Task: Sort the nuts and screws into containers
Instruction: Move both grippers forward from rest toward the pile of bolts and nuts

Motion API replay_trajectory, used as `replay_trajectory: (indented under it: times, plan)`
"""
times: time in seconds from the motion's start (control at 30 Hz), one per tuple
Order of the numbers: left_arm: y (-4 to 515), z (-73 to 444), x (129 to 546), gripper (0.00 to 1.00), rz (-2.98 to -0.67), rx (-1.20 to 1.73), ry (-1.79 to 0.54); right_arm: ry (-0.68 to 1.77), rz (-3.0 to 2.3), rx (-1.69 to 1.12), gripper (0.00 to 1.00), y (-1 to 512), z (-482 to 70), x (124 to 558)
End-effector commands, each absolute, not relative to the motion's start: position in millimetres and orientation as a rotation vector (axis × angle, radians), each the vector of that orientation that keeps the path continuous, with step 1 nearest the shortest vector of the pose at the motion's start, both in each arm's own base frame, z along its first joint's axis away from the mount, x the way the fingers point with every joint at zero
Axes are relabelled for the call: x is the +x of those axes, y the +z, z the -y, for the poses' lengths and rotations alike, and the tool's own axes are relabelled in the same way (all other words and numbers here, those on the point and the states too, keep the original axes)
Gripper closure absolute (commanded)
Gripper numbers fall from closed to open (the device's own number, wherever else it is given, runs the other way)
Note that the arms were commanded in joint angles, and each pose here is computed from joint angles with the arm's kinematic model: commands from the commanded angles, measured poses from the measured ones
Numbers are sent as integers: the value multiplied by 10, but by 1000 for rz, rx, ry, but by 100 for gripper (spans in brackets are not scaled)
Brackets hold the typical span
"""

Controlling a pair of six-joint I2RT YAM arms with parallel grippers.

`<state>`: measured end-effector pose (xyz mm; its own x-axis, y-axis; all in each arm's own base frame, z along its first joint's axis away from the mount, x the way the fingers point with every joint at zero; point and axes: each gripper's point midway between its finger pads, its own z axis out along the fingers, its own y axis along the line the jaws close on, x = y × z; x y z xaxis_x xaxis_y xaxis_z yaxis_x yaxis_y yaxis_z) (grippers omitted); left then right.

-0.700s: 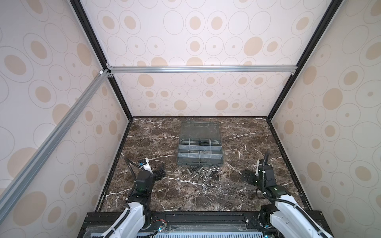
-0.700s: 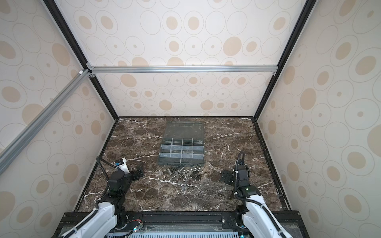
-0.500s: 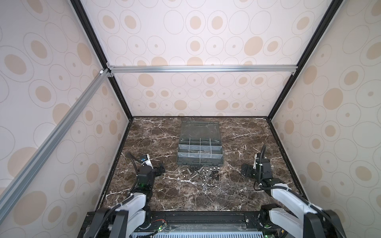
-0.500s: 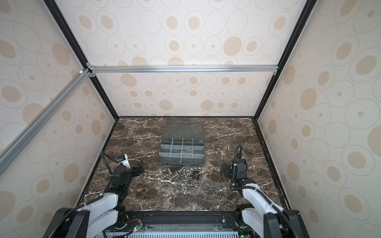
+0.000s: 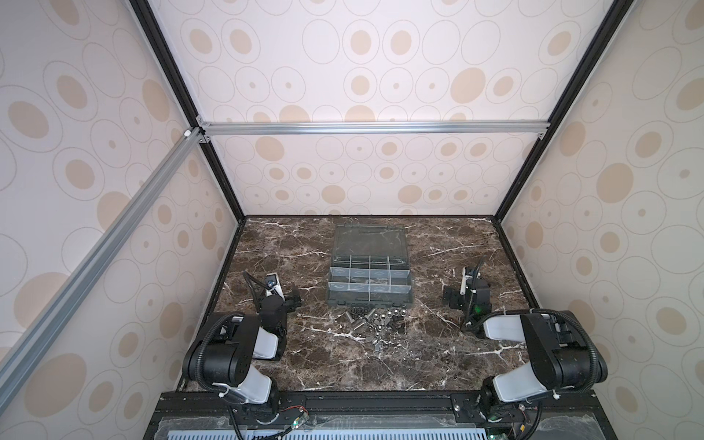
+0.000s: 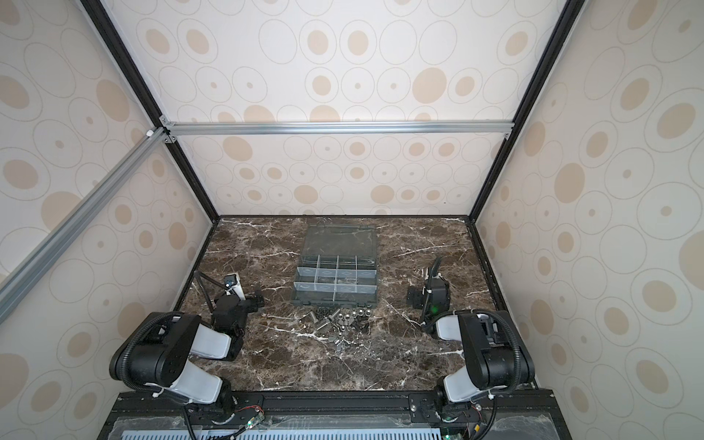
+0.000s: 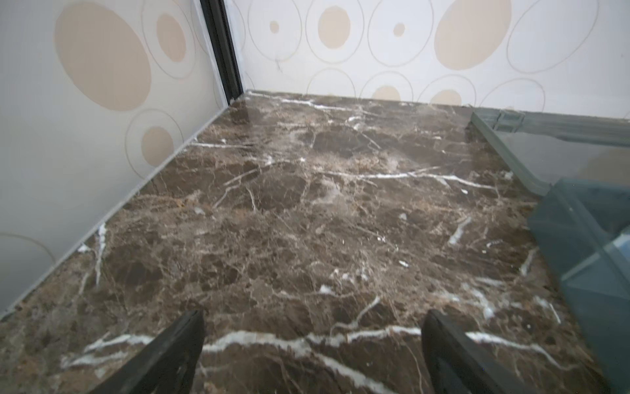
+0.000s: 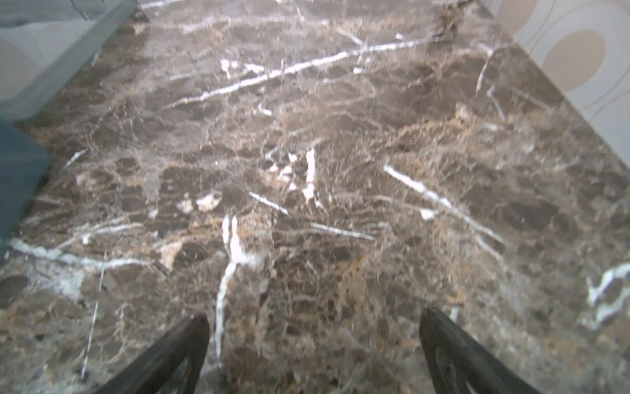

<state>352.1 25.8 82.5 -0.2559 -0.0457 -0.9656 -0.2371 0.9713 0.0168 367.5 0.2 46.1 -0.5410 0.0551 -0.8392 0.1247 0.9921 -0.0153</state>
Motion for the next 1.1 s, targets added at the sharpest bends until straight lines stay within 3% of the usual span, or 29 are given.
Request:
replay_trajectory:
  times: [0.0, 0.73, 0.93, 1.07]
  plan:
    - [1340, -384, 3677, 1, -1626, -199, 273, -160, -1965, 87, 0, 874, 90, 3958]
    - [1339, -384, 3670, 1, -1627, -198, 274, -165, -1963, 85, 0, 876, 94, 3951]
    - [1652, -388, 3865, 1, -1768, -255, 269, -136, -2078, 51, 0, 1210, -50, 3928]
    - [1980, -133, 3865, 1, -1816, -205, 91, -34, -2126, 108, 0, 1491, -161, 3783]
